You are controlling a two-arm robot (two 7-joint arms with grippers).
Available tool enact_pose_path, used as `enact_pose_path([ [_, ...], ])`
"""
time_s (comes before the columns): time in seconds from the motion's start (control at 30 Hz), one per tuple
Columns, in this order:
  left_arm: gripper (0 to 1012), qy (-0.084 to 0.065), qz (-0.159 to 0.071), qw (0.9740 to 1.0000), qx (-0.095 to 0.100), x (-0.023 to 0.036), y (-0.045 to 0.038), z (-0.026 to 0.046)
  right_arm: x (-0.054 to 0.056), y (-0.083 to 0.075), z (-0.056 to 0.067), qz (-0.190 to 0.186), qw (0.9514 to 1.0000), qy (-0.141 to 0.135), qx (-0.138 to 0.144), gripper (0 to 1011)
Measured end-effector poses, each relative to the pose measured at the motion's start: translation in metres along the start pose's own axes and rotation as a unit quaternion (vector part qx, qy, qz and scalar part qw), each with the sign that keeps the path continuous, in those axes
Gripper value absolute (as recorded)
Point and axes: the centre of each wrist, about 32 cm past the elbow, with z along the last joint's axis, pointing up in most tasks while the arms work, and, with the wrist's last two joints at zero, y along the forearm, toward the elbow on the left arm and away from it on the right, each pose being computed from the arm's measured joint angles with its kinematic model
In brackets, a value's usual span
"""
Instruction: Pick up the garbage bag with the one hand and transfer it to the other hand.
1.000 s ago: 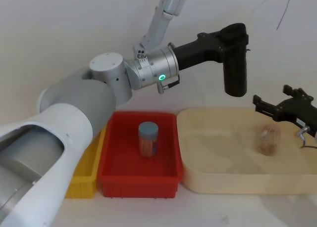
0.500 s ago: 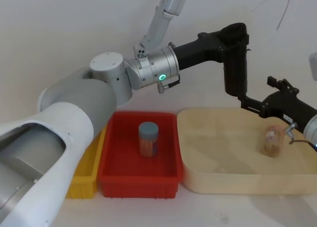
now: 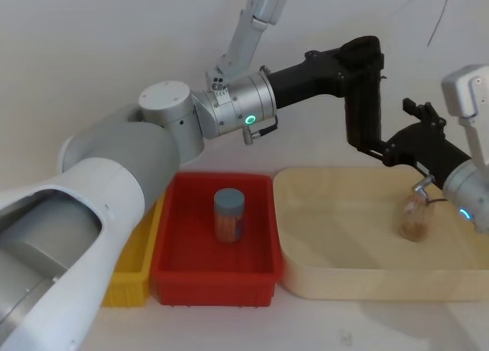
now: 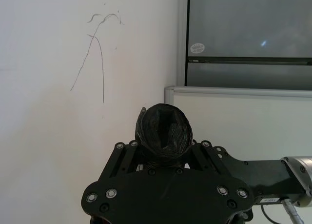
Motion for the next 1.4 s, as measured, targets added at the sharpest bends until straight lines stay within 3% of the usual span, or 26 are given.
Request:
enact_pose_path([
  [0.3,360,0.0,0.0,1.0,0.0,-0.0001,-0.0003,0.0001,-0.008,0.012,0.006,0.002,0.9999,-0.016,0.006,1004],
  [1.03,360,0.0,0.0,1.0,0.0,0.0,-0.0001,0.0,-0.016,0.03,0.015,0.005,0.9993,-0.035,0.013,999],
  [1.4,360,0.0,0.0,1.0,0.0,0.0,-0.0001,0.0,-0.018,0.035,0.015,0.0,0.9991,-0.04,0.014,748],
])
